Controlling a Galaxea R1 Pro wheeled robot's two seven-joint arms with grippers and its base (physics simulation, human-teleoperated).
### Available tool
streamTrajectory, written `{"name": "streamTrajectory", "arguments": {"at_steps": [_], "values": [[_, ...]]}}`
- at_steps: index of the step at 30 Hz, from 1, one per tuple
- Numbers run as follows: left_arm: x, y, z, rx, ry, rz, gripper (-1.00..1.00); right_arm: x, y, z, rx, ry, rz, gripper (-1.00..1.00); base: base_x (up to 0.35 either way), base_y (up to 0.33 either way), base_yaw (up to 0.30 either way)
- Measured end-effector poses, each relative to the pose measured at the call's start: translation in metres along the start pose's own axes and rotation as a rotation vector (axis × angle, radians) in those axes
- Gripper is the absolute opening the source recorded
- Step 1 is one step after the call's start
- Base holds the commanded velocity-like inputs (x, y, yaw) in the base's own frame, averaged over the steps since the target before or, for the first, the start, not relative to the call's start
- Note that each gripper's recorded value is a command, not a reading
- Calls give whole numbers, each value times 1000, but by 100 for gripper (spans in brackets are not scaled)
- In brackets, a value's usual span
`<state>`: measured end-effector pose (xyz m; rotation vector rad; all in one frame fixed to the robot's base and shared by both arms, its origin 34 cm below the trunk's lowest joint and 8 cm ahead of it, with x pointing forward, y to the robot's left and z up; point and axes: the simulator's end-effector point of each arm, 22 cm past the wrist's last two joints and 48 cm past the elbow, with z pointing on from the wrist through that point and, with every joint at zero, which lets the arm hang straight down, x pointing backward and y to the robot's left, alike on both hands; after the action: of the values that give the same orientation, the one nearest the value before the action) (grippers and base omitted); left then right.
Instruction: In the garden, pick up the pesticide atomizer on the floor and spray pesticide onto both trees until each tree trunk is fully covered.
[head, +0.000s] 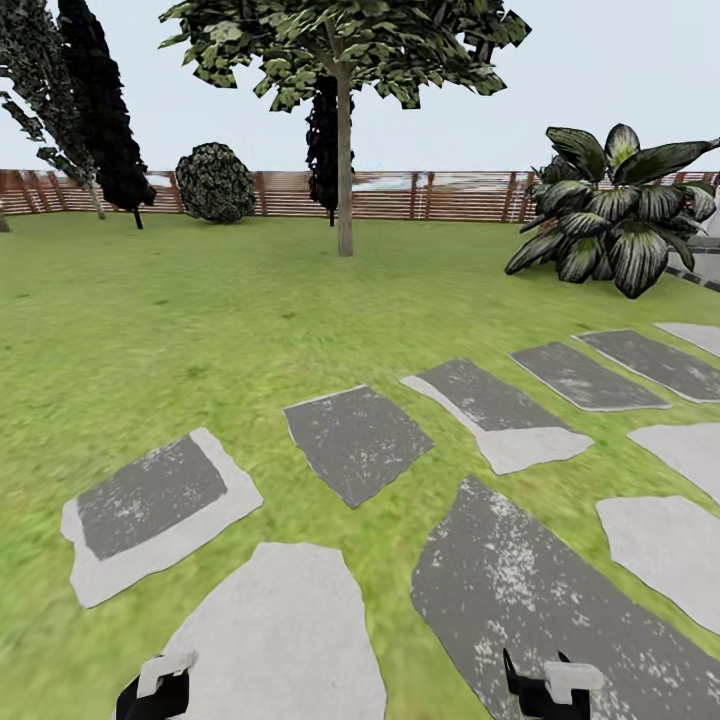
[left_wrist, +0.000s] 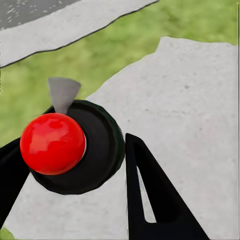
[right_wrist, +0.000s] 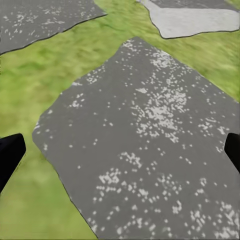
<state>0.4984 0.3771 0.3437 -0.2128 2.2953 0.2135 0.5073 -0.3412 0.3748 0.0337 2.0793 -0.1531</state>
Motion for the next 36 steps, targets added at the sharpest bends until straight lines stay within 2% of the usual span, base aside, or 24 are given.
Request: {"name": "streamTrajectory", "arguments": {"at_steps": [36], "values": [[0, 0, 0, 0, 0, 1, -100, 0, 0, 0, 0, 0, 0, 100, 337, 0, 0]]}}
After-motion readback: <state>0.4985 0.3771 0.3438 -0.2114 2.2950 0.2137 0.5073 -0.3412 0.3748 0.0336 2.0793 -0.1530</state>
